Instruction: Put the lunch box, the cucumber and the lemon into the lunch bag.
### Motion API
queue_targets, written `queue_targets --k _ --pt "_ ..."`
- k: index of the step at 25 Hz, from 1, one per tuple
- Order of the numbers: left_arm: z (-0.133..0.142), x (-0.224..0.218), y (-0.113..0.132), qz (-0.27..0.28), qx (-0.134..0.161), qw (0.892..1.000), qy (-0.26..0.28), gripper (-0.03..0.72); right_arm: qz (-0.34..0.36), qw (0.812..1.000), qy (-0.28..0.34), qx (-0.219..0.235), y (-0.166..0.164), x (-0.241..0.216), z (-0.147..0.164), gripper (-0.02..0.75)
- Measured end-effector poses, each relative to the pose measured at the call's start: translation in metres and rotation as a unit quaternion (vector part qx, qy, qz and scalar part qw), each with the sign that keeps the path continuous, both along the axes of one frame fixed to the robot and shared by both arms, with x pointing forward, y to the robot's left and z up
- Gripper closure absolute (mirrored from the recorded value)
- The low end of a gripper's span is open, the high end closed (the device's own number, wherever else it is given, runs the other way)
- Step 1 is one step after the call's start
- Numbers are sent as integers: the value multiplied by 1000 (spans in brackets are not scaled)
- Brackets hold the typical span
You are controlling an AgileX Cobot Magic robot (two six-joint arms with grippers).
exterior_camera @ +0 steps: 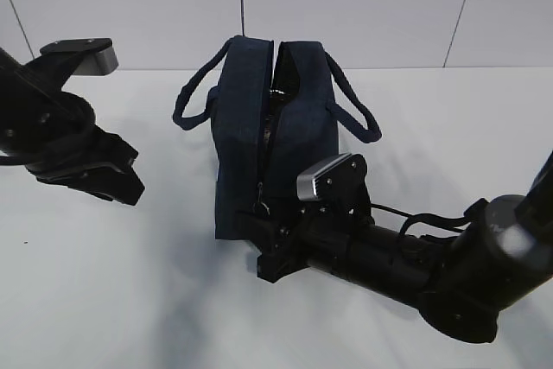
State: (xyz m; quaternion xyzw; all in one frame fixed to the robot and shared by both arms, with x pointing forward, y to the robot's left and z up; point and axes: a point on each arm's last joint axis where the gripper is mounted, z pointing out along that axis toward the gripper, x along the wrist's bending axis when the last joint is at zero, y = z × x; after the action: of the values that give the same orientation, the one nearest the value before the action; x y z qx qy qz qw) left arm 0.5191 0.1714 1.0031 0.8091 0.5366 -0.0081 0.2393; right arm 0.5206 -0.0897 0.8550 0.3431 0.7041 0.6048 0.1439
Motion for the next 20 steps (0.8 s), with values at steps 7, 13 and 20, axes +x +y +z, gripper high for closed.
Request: queue_targets --k 7,13,20 --pt "0 0 -1 2 -4 1000 2 452 -12 1000 1 2 -1 2 0 454" --pt "1 0 -2 9 -17 1000 6 452 -17 1000 1 2 -2 2 0 622" --pt "6 1 -6 14 -38 999 6 452 -22 1000 7 -3 -3 3 -1 738"
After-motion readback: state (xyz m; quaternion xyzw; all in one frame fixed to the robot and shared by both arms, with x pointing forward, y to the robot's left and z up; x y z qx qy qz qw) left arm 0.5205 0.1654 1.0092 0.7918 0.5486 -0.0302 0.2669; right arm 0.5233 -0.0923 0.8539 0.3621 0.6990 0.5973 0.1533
